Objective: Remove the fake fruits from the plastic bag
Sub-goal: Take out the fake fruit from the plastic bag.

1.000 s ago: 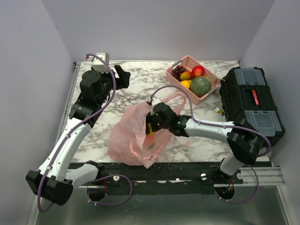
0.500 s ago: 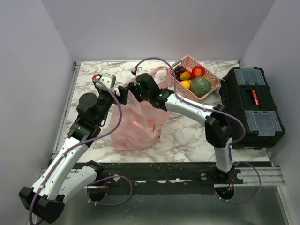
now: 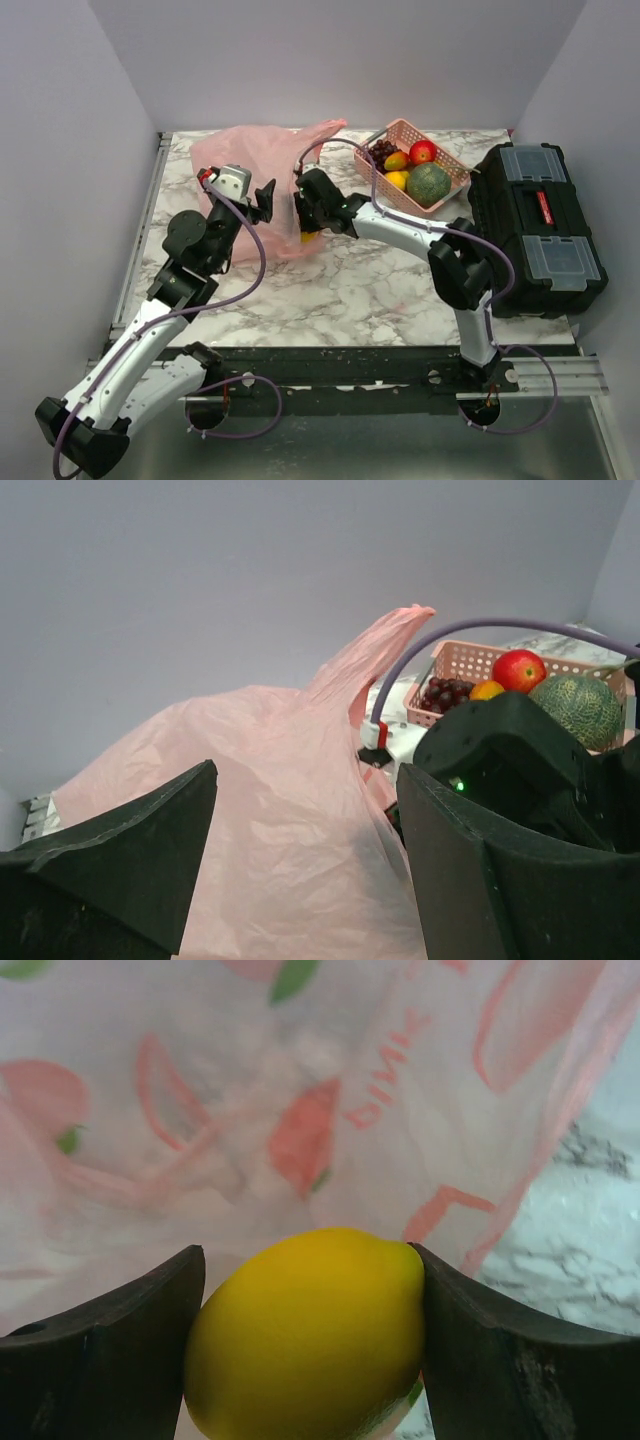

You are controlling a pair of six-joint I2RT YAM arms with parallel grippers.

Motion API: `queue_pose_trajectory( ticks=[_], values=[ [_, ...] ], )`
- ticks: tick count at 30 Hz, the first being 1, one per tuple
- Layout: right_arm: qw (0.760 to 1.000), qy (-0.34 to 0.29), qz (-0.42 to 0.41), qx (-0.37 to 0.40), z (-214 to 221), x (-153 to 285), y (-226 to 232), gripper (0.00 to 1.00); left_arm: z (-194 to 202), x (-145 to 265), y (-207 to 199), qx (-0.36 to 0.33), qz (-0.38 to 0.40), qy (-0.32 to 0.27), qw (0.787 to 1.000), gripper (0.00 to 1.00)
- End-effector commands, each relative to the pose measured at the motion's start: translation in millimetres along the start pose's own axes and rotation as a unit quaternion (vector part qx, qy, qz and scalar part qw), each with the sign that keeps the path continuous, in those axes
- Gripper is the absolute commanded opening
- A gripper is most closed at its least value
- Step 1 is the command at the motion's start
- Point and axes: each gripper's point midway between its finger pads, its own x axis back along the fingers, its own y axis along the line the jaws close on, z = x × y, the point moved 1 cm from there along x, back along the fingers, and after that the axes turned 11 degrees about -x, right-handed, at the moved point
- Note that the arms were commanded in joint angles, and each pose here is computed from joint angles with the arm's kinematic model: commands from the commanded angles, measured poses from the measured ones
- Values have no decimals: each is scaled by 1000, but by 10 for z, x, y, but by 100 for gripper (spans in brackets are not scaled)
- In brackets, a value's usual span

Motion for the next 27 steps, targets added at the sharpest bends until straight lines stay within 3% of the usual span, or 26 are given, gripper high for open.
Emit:
queue_pose_trajectory(
  ticks=[1, 15, 27],
  values=[
    [998, -8, 56, 5, 57, 232, -237, 1, 43, -68, -111, 19, 22, 11, 1000, 72],
    [984, -114, 136, 6, -433, 930, -504, 1, 189, -138, -246, 32, 38, 34, 998, 72],
    [970, -170, 174, 3, -413, 1354, -824, 1, 155, -115, -275, 28, 41, 32, 998, 72]
  ],
)
